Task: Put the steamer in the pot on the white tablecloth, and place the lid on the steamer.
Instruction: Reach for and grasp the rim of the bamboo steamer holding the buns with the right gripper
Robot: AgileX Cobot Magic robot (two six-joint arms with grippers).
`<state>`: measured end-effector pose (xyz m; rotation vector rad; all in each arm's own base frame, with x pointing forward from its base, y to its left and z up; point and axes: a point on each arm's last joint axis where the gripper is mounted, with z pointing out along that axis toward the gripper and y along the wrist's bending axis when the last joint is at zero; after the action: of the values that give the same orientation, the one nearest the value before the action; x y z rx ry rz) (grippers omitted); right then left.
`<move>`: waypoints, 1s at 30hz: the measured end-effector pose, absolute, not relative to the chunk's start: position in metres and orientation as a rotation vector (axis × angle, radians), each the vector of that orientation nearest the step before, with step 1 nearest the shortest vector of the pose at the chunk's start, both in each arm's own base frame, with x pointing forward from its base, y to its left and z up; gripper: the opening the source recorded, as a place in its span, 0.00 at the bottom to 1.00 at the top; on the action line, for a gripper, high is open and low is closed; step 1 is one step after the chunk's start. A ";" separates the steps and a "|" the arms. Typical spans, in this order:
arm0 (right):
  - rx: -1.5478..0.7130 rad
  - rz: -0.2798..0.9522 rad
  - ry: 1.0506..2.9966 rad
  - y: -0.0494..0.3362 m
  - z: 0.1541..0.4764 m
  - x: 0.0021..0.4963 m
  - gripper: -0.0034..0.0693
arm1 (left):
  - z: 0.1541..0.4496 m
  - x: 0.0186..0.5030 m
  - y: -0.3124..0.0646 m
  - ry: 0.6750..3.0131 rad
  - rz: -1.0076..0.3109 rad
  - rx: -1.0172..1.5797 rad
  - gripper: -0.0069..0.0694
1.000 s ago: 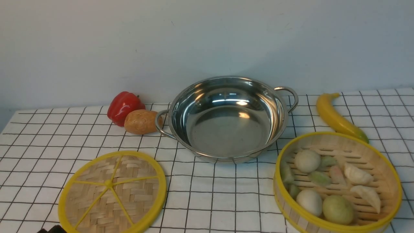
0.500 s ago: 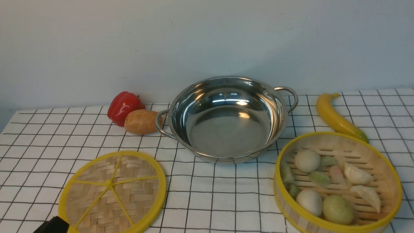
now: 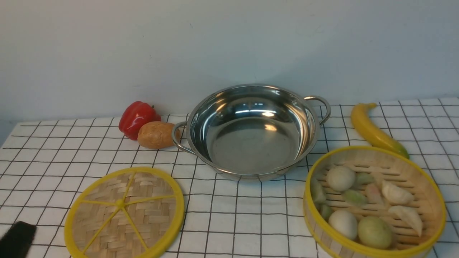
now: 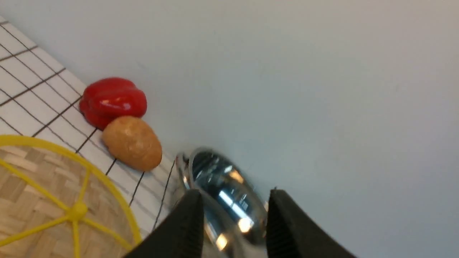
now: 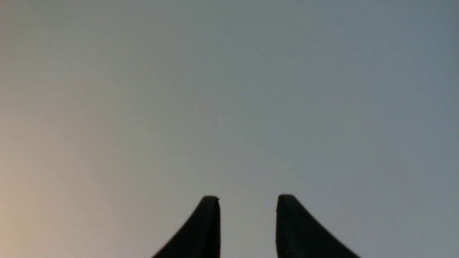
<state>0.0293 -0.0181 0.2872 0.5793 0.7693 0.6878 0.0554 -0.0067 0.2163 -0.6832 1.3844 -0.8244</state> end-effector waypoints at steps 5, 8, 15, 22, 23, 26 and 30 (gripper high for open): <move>0.273 0.406 0.947 -0.003 0.334 0.031 0.38 | 0.251 0.048 0.007 1.190 -0.785 -0.760 0.41; 0.304 0.297 1.329 -0.003 0.337 0.060 0.38 | 0.268 0.042 0.009 1.191 -0.583 -0.608 0.41; 0.521 0.134 2.127 -0.011 0.308 0.129 0.38 | 0.274 0.049 0.000 1.348 -0.230 -0.209 0.41; 0.450 0.104 2.566 -0.007 0.280 0.189 0.38 | 0.245 0.101 -0.010 1.776 -0.293 -0.140 0.41; 0.426 0.116 2.610 -0.006 0.276 0.200 0.38 | 0.241 0.110 -0.012 1.845 -0.306 -0.136 0.41; 0.383 0.148 2.687 -0.004 0.265 0.224 0.38 | 0.229 0.142 -0.016 2.059 -0.372 -0.114 0.40; 0.353 0.156 2.731 -0.003 0.254 0.242 0.38 | 0.219 0.174 -0.021 2.235 -0.433 -0.053 0.35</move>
<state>0.2422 -0.0033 0.2537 0.3527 2.7312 0.1565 0.1745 -0.0212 0.2187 -0.0531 2.2349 -0.4325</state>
